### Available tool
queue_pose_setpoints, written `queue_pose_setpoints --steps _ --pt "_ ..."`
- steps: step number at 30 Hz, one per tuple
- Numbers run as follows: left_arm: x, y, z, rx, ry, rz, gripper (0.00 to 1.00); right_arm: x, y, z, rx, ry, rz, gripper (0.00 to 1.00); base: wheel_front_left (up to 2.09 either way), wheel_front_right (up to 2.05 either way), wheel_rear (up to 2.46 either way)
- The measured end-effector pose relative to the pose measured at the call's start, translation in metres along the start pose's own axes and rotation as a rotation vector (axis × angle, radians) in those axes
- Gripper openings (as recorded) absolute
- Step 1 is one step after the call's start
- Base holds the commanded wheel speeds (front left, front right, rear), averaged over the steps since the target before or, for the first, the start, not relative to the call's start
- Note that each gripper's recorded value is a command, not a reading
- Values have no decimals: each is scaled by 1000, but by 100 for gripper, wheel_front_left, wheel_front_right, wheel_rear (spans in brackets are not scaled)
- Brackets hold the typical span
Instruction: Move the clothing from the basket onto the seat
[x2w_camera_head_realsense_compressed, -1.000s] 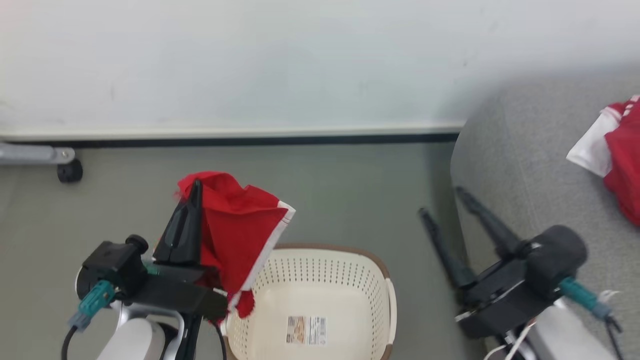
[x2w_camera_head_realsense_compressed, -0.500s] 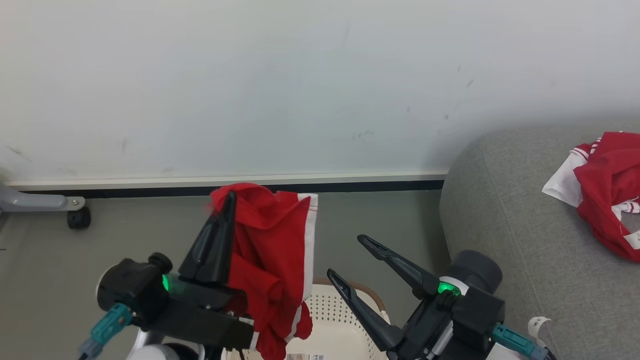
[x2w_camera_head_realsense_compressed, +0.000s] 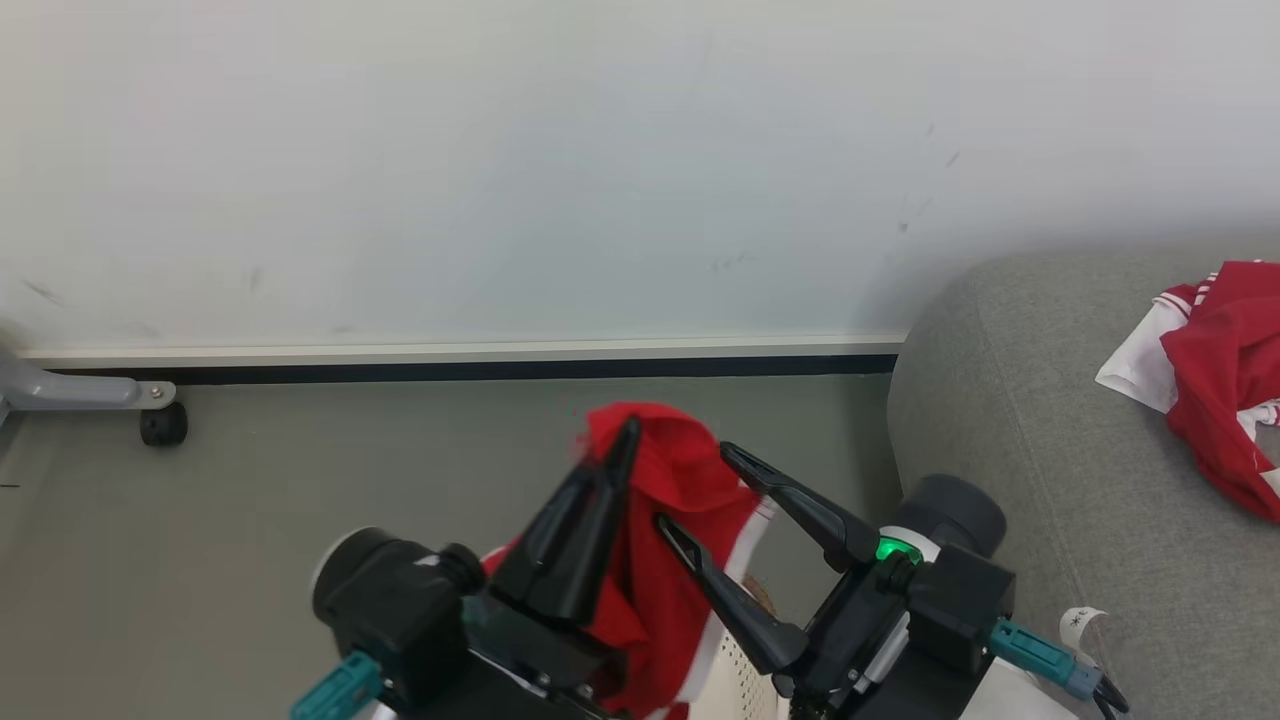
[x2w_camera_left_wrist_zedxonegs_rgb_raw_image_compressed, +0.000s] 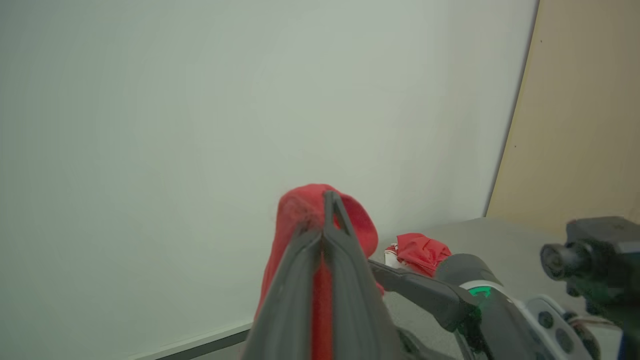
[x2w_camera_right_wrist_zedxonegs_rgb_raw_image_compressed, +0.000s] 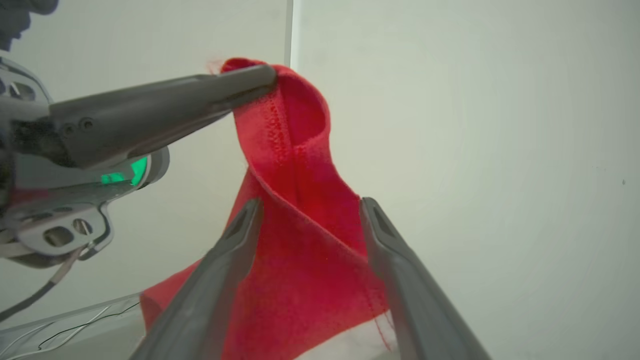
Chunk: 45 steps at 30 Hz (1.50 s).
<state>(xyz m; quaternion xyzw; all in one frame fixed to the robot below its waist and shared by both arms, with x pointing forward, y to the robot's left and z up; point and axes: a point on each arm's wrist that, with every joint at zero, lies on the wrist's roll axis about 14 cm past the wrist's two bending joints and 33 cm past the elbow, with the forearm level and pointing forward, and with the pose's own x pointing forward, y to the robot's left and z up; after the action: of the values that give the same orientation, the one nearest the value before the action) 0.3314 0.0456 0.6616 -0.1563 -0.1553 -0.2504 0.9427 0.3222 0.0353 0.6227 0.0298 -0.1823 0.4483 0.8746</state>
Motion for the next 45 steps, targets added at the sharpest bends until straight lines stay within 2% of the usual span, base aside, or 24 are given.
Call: queue_pose_setpoints --steps 11,12,13,14,15,22,26,27,28,35,45 --pt "3 -34 -16 -42 96 -95 0 -1 0 -4 36 15 -2 100 0 0 0" --pt "3 -36 -16 -45 101 -102 0 -2 -1 -4 39 16 -4 95 0 0 0" --pt "4 -38 -16 -48 100 -107 0 -2 -1 -4 44 17 -5 53 0 0 0" --pt "5 -39 -17 -52 108 -111 0 -3 -2 -5 47 20 -5 18 0 0 0" --pt "5 -40 -18 -56 114 -114 0 -4 1 -7 56 28 2 0 0 0 0" --pt "9 -39 -29 -71 151 -109 2 -12 -4 -16 82 68 -5 0 0 0 0" --pt "11 -35 -31 -71 160 -104 58 -15 -10 -16 77 71 -23 0 0 0 0" --pt "12 -35 -33 -71 165 -103 87 -16 -13 -15 77 71 -33 0 0 0 0" --pt "12 -34 -35 -71 173 -102 100 -18 -16 -15 73 73 -41 0 0 0 0" --pt "7 -32 -64 -97 249 -88 100 -35 -37 -8 36 77 -107 0 0 0 0" --pt "12 -46 -98 -135 296 -136 100 -73 -74 10 -28 72 -276 0 0 0 0"
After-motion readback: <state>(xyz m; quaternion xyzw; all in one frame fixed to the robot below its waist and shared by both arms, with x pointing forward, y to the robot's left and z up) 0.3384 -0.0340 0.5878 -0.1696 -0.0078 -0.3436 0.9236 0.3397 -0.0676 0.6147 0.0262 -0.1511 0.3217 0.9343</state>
